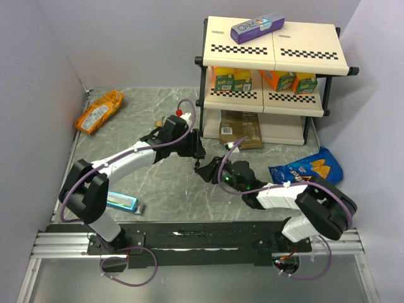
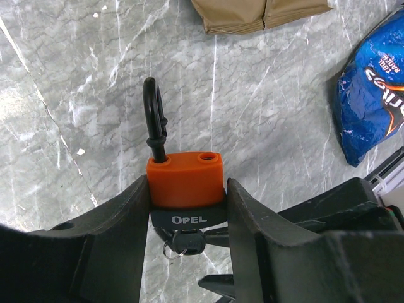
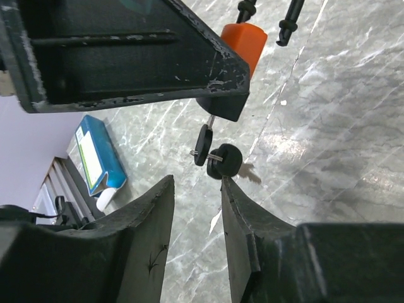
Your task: Unlock with the key
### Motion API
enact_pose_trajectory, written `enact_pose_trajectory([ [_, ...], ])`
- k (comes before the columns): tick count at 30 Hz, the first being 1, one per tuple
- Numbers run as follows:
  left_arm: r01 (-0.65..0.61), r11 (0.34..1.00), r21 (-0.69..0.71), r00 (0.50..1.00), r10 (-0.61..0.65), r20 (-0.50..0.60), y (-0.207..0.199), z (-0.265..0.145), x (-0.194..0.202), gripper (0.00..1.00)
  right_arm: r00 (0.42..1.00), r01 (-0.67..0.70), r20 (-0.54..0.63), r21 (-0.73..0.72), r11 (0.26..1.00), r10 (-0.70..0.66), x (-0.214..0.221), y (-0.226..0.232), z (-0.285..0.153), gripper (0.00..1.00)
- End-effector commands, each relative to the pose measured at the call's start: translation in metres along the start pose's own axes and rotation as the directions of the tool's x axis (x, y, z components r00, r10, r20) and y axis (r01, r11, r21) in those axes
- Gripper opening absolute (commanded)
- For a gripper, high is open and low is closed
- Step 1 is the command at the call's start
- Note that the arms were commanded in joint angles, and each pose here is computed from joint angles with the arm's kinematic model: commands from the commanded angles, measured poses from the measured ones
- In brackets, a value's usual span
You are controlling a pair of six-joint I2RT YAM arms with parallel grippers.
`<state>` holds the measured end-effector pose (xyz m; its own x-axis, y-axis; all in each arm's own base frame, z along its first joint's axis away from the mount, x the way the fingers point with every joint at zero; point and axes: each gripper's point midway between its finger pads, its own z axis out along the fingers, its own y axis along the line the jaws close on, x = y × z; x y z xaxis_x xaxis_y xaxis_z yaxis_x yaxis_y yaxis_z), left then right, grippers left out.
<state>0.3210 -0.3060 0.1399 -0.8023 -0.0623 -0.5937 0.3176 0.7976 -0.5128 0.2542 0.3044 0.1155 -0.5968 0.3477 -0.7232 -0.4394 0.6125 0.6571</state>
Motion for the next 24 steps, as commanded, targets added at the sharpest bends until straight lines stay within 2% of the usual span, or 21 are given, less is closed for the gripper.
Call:
enact_pose_trajectory([
  [1,0.005,0.999,0.05,0.999,-0.007,0.042,-0.013,-0.005,-0.013,0.01,0.997,-0.003,0.075,-0.035,0.999,0.006,-0.023,0.011,0.011,0.42],
  [9,0.005,0.999,0.05,0.999,-0.007,0.044,-0.013,-0.005,-0.013,0.01,0.995,0.025,0.094,-0.059,0.998,-0.019,-0.035,0.021,0.019,0.38],
  [13,0.005,0.999,0.047,0.999,-0.007,0.046,-0.013,-0.006,-0.014,0.01,0.996,0.019,0.083,-0.053,0.998,-0.015,-0.034,0.019,0.023,0.32],
  [24,0.003,0.999,0.054,0.999,-0.006,0.048,-0.015,-0.007,-0.015,0.01,0.997,0.002,0.074,-0.029,1.0,0.001,-0.031,0.01,0.026,0.32],
])
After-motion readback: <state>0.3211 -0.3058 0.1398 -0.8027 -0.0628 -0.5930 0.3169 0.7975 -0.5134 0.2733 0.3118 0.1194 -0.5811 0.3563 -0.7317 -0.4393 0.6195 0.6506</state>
